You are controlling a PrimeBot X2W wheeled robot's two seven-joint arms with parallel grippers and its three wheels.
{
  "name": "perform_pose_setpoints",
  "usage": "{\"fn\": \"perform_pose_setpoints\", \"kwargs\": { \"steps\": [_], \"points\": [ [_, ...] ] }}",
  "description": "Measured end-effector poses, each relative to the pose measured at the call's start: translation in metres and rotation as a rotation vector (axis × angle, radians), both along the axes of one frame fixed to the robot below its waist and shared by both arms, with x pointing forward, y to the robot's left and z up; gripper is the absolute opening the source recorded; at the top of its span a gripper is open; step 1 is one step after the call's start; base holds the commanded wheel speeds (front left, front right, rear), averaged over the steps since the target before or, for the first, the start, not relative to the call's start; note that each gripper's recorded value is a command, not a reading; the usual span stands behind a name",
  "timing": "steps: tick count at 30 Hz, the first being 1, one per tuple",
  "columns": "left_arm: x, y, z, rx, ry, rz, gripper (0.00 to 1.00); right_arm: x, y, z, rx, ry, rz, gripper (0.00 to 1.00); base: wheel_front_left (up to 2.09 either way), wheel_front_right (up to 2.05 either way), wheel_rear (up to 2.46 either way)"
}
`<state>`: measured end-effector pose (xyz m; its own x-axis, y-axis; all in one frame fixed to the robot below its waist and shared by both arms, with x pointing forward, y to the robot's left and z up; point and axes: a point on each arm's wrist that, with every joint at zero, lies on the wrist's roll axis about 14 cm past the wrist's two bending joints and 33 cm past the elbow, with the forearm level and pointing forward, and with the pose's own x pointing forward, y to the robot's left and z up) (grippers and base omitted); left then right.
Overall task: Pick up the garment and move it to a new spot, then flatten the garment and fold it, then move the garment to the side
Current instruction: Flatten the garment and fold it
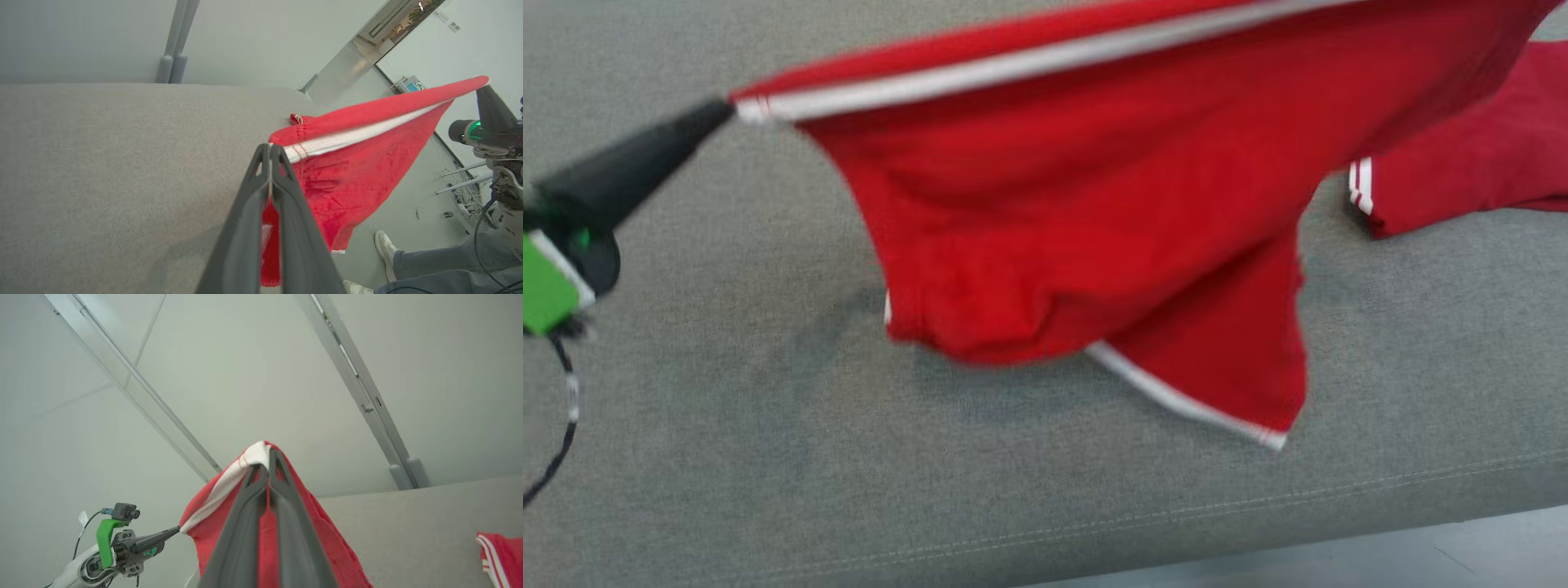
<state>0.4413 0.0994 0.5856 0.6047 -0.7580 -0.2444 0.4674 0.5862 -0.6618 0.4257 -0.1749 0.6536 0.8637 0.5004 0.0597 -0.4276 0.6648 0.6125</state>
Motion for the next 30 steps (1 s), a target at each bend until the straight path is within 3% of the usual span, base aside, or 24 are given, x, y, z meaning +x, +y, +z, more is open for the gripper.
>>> {"fn": "perform_pose_setpoints", "kwargs": {
  "steps": [3, 8, 11, 14, 18, 21, 23, 26, 30],
  "points": [
    [0.048, -0.009, 0.044, -0.031, -0.182, 0.067, 0.00, 0.049, -0.019, 0.057, 0.123, -0.204, -0.122, 0.00, 0.00, 0.00, 0.00],
    [0.096, -0.023, 0.116, -0.061, -0.563, 0.165, 0.00, 0.088, -0.022, 0.130, 0.256, -0.520, -0.219, 0.00, 0.00, 0.00, 0.00],
    [0.106, -0.037, 0.112, -0.127, -0.590, 0.179, 0.00, 0.104, 0.006, 0.129, 0.302, -0.553, -0.167, 0.00, 0.00, 0.00, 0.00],
    [0.112, -0.042, 0.071, -0.089, -0.559, 0.183, 0.00, 0.118, 0.057, 0.071, 0.204, -0.444, -0.055, 0.00, 0.00, 0.00, 0.00],
    [0.098, -0.058, -0.023, -0.062, -0.407, 0.143, 0.00, 0.115, 0.094, -0.046, 0.126, -0.166, 0.031, 0.00, 0.00, 0.00, 0.00],
    [0.072, -0.061, -0.109, -0.048, -0.210, 0.171, 0.00, 0.090, 0.108, -0.148, 0.096, 0.115, 0.044, 0.00, 0.00, 0.00, 0.00],
    [0.058, -0.054, -0.143, -0.036, -0.134, 0.208, 0.00, 0.069, 0.107, -0.194, 0.078, 0.246, 0.030, 0.00, 0.00, 0.00, 0.00],
    [0.047, -0.048, -0.161, -0.031, -0.093, 0.231, 0.00, 0.041, 0.102, -0.230, 0.026, 0.346, 0.024, 0.00, 0.00, 0.00, 0.00],
    [0.030, -0.041, -0.173, -0.014, -0.049, 0.237, 0.00, 0.017, 0.104, -0.236, 0.007, 0.378, 0.062, 0.00, 0.00, 0.00, 0.00]
  ]
}}
